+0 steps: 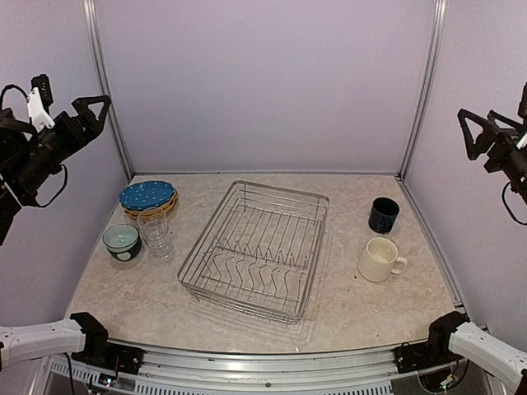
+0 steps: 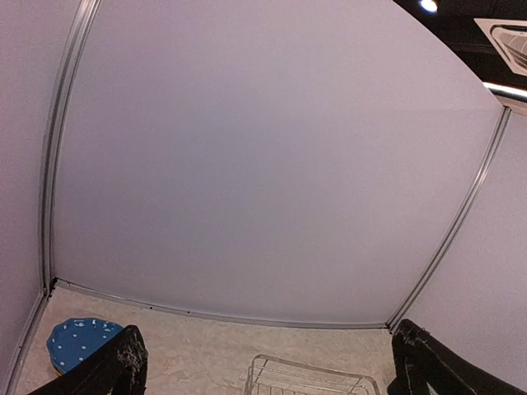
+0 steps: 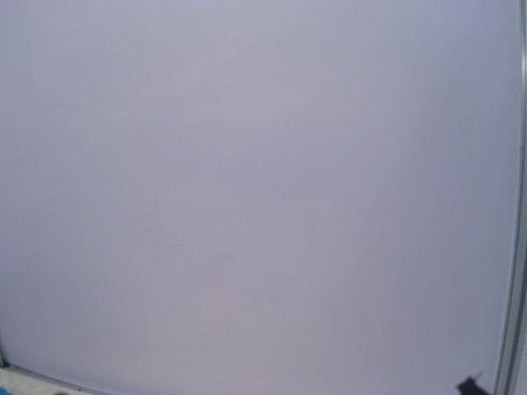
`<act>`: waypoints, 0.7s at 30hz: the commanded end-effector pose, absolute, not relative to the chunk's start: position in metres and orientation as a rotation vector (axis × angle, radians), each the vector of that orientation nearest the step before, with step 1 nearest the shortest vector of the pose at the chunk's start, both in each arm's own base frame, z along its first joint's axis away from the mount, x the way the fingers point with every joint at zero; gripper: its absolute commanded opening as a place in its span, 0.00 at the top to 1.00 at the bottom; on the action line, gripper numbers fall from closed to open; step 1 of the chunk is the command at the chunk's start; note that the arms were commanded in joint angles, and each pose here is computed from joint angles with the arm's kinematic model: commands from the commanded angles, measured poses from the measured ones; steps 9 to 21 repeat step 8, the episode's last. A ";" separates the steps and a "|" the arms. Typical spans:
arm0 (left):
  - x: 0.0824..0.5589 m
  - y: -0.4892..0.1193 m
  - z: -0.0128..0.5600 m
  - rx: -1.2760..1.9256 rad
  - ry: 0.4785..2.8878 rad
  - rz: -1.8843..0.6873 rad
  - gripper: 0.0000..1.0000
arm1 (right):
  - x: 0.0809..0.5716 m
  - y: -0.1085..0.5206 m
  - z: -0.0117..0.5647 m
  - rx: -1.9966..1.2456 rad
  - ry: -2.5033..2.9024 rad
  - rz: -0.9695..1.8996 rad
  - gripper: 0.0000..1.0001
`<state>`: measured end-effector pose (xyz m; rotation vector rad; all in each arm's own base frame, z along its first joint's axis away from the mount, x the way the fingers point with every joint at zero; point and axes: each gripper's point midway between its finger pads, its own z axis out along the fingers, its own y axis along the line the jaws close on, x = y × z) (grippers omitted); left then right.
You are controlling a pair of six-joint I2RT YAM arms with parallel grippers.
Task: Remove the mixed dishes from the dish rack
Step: Reset both arms
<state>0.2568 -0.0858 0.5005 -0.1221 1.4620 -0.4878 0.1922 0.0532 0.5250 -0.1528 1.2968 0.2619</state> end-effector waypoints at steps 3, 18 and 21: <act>0.263 -0.083 0.497 -0.130 1.465 -0.448 0.01 | 0.197 0.048 0.518 -0.128 1.308 0.228 0.00; 0.265 -0.084 0.494 -0.131 1.472 -0.448 0.01 | 0.200 0.052 0.515 -0.147 1.315 0.242 0.00; 0.265 -0.084 0.494 -0.131 1.472 -0.448 0.01 | 0.200 0.052 0.515 -0.147 1.315 0.242 0.00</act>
